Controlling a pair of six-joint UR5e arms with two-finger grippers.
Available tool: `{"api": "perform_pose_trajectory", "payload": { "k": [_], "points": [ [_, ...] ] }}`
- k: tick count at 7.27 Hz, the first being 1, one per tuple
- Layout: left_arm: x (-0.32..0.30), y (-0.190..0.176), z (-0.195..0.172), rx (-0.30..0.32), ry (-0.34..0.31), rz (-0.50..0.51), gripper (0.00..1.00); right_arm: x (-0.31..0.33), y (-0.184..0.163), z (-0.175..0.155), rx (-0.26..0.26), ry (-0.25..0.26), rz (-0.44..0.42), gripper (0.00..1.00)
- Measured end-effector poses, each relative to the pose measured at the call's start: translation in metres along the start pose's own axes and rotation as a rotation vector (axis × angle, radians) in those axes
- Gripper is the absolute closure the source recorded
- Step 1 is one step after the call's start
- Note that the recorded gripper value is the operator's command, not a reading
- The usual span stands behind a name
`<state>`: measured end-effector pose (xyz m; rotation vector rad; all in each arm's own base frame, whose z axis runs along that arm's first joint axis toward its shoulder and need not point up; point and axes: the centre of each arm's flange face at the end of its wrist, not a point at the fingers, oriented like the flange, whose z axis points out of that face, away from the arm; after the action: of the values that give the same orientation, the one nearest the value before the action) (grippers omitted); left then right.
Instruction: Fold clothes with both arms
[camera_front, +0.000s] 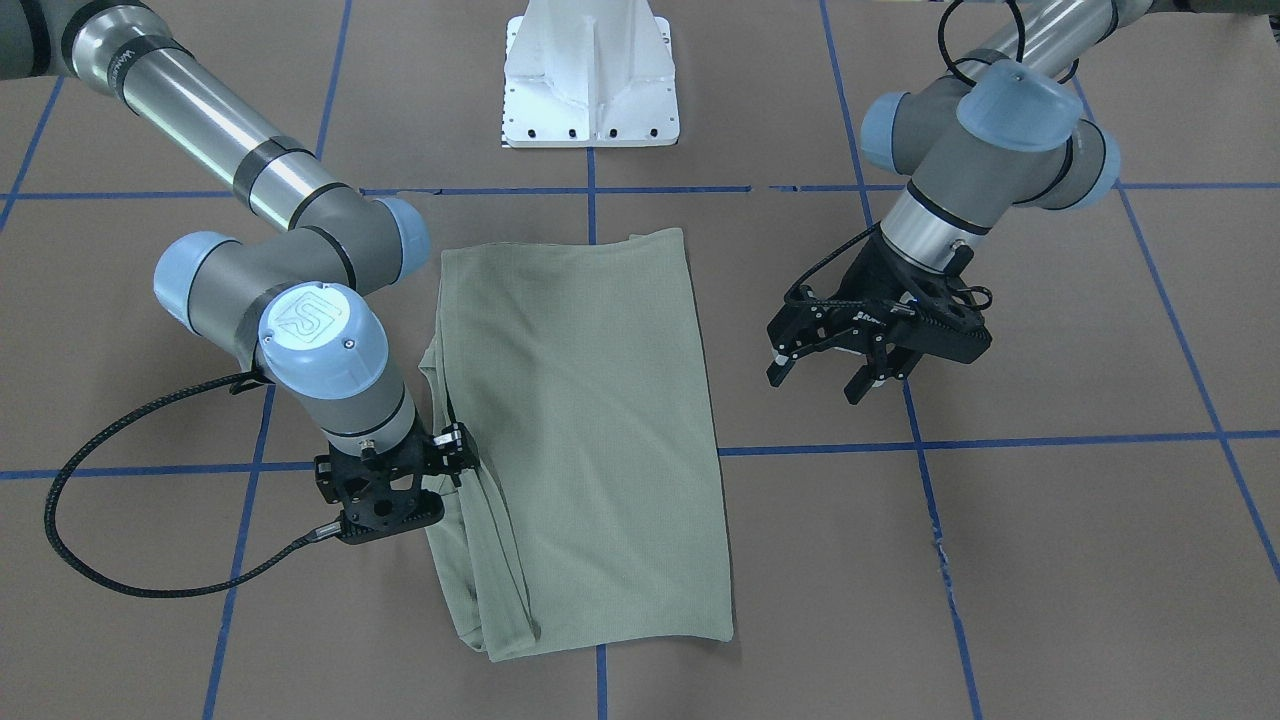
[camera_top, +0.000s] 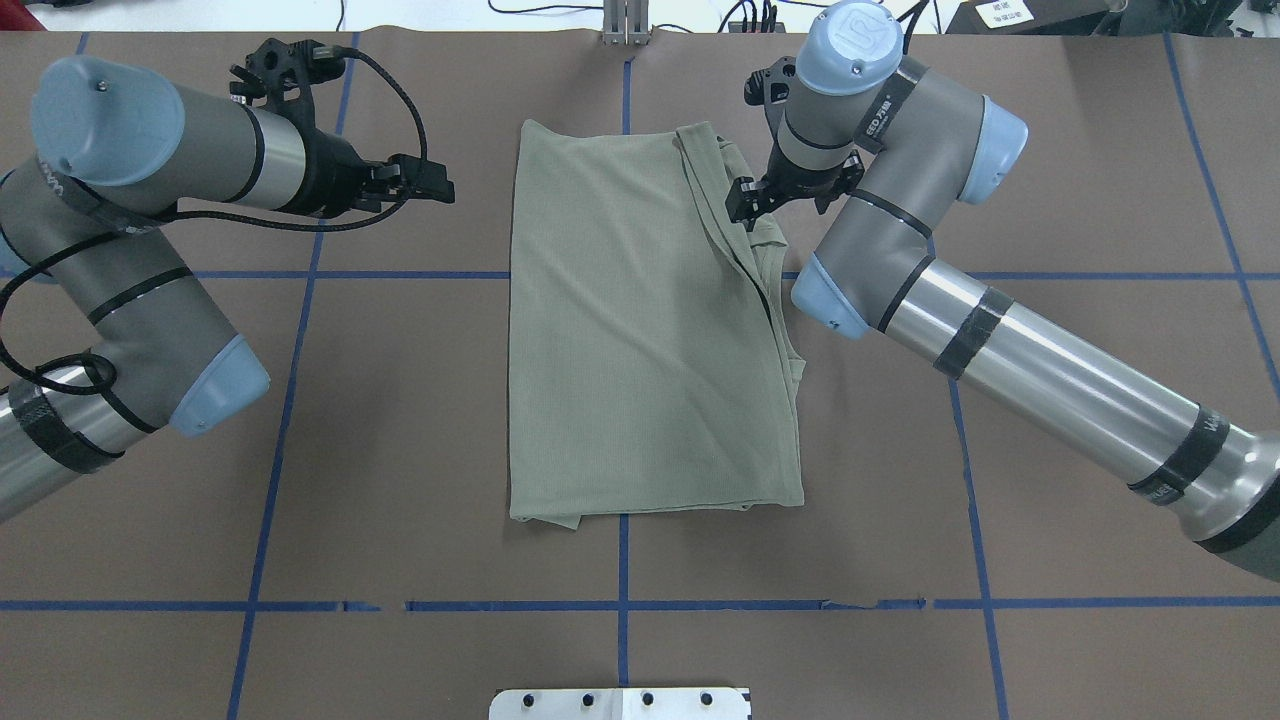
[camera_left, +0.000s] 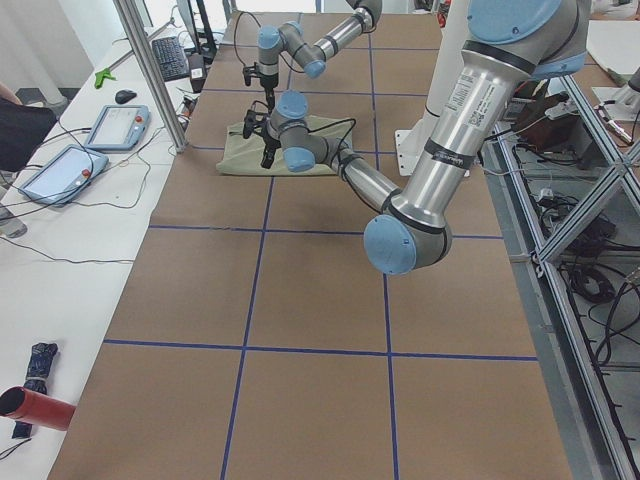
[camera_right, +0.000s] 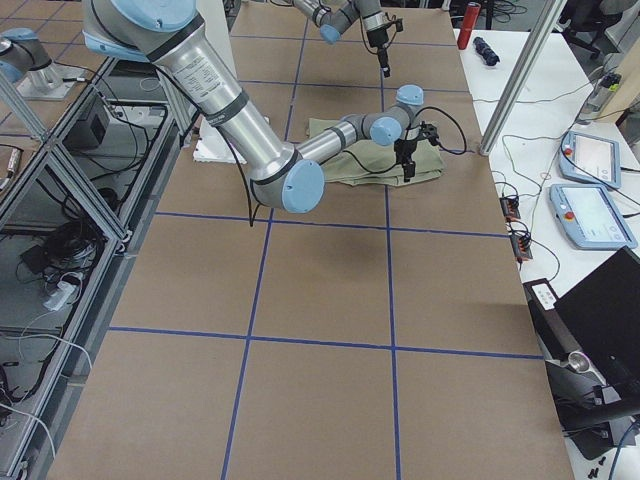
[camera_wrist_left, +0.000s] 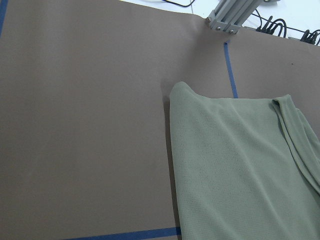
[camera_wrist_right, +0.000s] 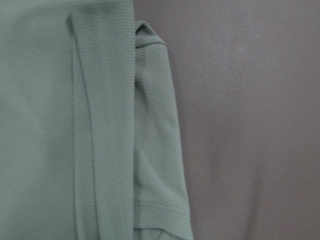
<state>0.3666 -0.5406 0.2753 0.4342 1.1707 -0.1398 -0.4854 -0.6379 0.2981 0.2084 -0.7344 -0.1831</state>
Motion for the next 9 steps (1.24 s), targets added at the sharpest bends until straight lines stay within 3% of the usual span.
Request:
{"api": "perform_pose_trajectory", "payload": {
  "k": [3, 9],
  "points": [
    [0.007, -0.002, -0.007, 0.020, 0.036, 0.019, 0.00, -0.045, 0.015, 0.018, -0.036, -0.016, -0.038, 0.00],
    [0.010, -0.004, -0.009, 0.025, 0.043, 0.020, 0.00, -0.039, 0.026, 0.044, -0.080, 0.009, -0.040, 0.00]
  ]
}}
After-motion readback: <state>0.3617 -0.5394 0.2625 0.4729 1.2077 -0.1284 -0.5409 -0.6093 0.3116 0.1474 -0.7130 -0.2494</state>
